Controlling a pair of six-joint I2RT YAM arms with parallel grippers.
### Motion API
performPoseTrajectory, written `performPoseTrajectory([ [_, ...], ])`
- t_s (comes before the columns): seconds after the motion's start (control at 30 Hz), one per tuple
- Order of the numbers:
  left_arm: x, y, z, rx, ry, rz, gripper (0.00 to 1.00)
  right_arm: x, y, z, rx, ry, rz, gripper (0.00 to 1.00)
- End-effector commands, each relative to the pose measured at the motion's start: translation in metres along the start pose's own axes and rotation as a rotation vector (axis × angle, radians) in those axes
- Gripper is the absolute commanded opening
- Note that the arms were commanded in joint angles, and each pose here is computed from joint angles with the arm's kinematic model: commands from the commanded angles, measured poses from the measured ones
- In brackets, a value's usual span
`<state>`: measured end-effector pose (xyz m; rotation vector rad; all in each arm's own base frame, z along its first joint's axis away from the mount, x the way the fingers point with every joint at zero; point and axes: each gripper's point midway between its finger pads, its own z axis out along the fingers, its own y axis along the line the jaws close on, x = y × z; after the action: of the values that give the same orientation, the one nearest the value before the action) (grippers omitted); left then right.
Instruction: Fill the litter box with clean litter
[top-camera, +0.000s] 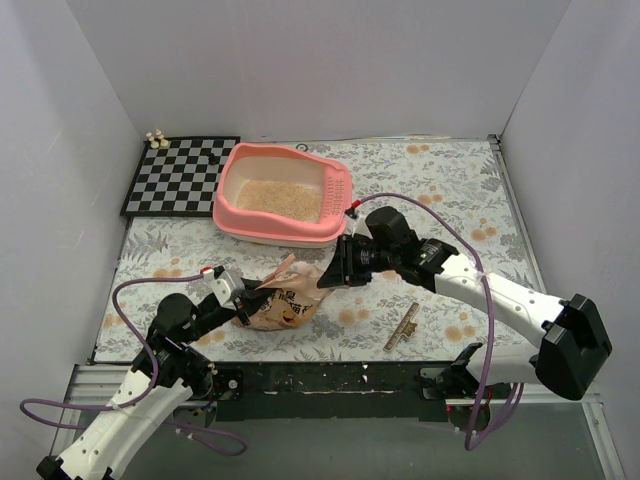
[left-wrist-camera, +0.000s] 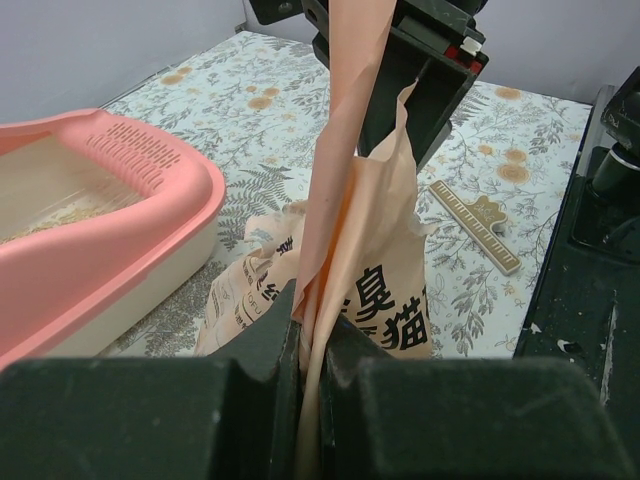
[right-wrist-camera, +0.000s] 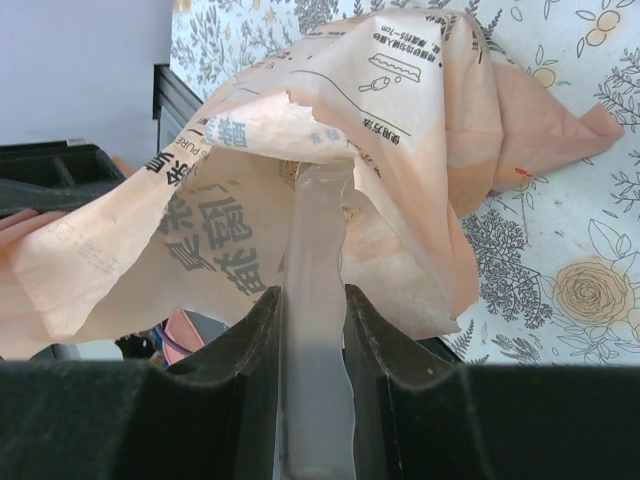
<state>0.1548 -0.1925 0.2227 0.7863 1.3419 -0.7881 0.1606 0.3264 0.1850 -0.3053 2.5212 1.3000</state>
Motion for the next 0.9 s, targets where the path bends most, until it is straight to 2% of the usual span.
performPoseTrajectory([
  [0.0,-0.047,-0.011,0.0,0.055,-0.157,0.053,0.0,-0.037,-0.021,0.002,0.112,-0.219,0.055,0.25],
  [0.47,-0.048,-0.005,-0.001,0.024,-0.16,0.054,0.0,-0.035,-0.009,0.012,0.091,-0.279,0.102,0.25],
  [0.57,-0.048,-0.003,-0.001,0.007,-0.164,0.056,0.0,-0.037,-0.004,0.011,0.088,-0.28,0.092,0.02],
  [0.7,-0.049,-0.002,-0.002,0.003,-0.168,0.057,0.0,-0.043,0.001,0.003,0.134,-0.25,-0.003,0.01],
  [0.87,-0.05,-0.004,-0.002,0.015,-0.17,0.058,0.0,-0.046,0.012,-0.011,0.125,-0.103,-0.131,0.01],
])
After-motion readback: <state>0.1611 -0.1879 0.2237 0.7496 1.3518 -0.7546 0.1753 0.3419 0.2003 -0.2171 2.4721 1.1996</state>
